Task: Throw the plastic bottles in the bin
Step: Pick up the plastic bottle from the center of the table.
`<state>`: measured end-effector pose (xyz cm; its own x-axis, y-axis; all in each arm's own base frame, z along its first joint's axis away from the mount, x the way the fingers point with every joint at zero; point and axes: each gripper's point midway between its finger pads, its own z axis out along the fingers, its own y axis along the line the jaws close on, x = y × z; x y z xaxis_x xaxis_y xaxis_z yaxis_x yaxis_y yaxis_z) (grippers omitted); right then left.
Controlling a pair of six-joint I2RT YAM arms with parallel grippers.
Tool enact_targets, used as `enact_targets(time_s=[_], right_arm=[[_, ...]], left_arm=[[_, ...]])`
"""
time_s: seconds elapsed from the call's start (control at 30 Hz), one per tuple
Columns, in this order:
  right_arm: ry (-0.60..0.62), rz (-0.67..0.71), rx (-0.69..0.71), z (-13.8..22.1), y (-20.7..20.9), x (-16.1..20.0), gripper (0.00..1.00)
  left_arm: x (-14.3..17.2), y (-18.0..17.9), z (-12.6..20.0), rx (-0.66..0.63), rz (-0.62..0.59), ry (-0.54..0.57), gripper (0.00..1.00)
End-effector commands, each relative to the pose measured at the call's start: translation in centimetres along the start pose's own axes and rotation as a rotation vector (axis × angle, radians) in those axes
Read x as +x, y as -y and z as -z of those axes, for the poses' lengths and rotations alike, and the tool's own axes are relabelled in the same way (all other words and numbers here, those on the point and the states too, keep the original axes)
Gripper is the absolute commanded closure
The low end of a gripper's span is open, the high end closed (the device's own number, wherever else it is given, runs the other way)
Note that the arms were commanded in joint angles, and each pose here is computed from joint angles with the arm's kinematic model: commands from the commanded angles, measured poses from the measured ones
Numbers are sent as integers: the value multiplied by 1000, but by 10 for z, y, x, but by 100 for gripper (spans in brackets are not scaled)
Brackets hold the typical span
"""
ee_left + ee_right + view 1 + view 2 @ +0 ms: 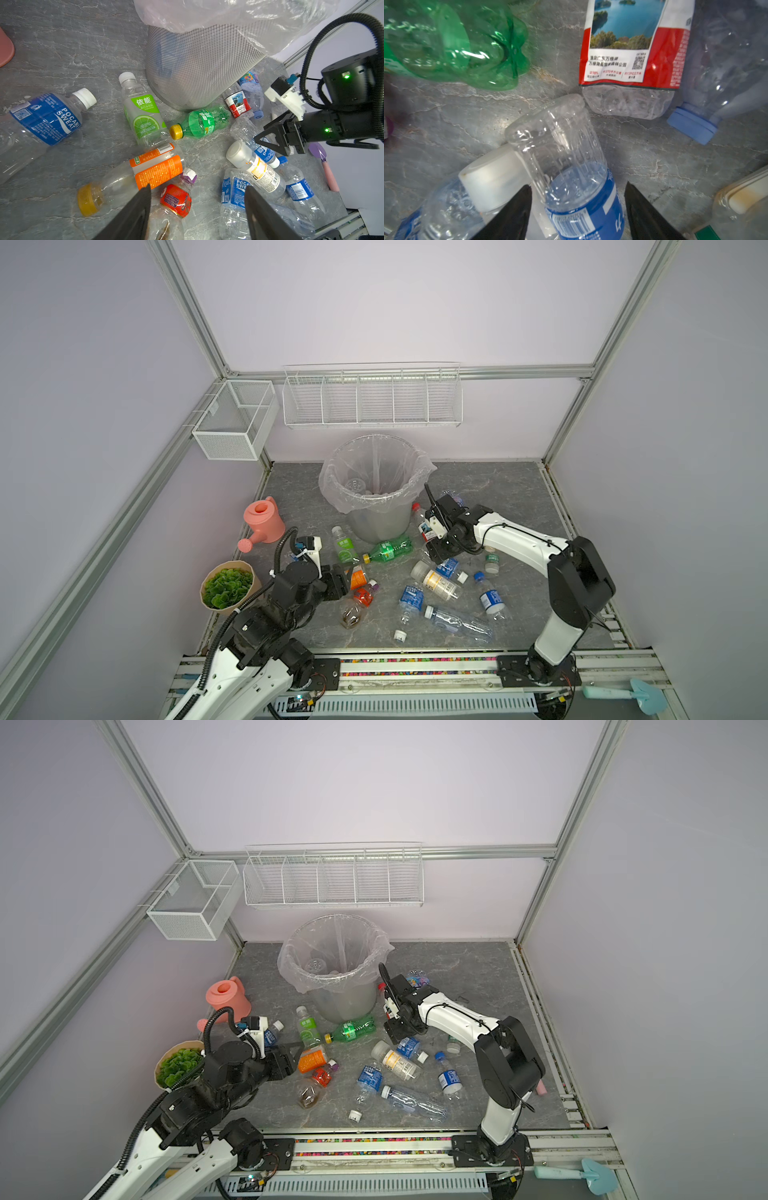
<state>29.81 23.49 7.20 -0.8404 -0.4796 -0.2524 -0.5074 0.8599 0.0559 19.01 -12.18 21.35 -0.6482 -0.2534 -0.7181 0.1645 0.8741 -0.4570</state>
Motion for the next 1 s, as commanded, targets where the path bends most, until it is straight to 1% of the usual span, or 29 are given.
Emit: enact_targets(time_s=[0.0, 0.27, 0.63, 0.7, 0.97], right_arm=[[-2, 10, 27, -8, -1, -3, 28], [-53, 5, 48, -31, -1, 7, 31], [-101, 7, 83, -49, 4, 17, 32], [-104, 8, 82, -50, 3, 18, 31], [-112, 11, 112, -51, 7, 18, 24]], left_arm=[[12, -6, -1, -16, 8, -35, 30], [12, -6, 0, -11, 9, -32, 30], [11, -6, 0, -11, 8, -27, 30], [11, -6, 1, -10, 7, -26, 30], [10, -5, 0, -11, 5, -24, 30]])
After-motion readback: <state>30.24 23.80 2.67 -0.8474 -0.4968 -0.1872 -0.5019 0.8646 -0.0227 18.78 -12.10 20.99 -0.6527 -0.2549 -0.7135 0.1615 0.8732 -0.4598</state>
